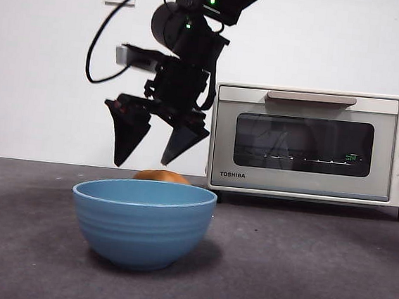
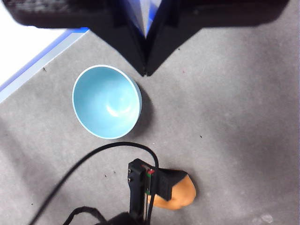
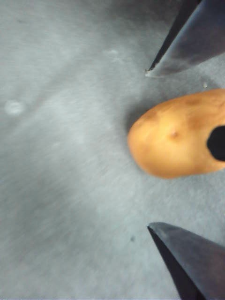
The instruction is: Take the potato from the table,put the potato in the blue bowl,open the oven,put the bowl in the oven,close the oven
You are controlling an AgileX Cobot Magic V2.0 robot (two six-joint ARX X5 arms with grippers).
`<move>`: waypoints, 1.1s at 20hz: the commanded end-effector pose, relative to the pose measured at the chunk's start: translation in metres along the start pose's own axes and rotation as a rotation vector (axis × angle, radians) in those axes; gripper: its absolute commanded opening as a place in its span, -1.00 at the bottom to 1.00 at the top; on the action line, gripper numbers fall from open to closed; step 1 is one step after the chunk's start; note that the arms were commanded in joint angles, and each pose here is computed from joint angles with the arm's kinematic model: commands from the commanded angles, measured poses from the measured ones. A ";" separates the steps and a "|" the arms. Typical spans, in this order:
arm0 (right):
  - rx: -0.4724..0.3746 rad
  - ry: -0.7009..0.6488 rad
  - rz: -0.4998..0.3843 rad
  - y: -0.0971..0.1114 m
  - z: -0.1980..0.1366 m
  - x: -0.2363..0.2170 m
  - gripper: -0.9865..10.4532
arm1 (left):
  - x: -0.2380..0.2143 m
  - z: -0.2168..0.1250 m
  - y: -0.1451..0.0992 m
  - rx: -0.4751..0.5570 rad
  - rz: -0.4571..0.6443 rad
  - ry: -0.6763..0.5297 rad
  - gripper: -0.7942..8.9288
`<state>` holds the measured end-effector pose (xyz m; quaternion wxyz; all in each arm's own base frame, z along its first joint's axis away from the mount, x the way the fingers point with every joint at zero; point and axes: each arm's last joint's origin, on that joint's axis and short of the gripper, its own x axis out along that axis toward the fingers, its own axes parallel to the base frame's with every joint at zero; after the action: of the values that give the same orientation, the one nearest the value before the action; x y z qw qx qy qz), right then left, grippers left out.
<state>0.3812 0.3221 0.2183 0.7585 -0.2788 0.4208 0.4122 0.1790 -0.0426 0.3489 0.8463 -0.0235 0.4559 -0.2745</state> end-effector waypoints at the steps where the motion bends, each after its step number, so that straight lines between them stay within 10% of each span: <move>1: -0.002 0.035 0.011 -0.001 -0.005 0.012 0.39 | 0.000 -0.001 0.000 0.019 -0.002 0.007 -0.85; 13: 0.028 0.112 0.012 -0.009 -0.021 0.040 0.37 | 0.000 -0.003 -0.001 0.024 -0.005 0.025 -0.85; 18: 0.045 0.142 0.013 -0.009 -0.024 0.041 -0.85 | 0.000 -0.002 0.000 0.026 -0.004 0.020 -0.85; 22: 0.053 0.180 -0.036 -0.010 -0.026 0.041 -0.85 | 0.000 -0.001 0.000 0.032 -0.003 0.008 -0.85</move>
<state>0.3904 0.3119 0.1839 0.7379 -0.3025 0.4799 0.3656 0.1779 -0.0424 0.3482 0.8434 -0.0149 0.4590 -0.2789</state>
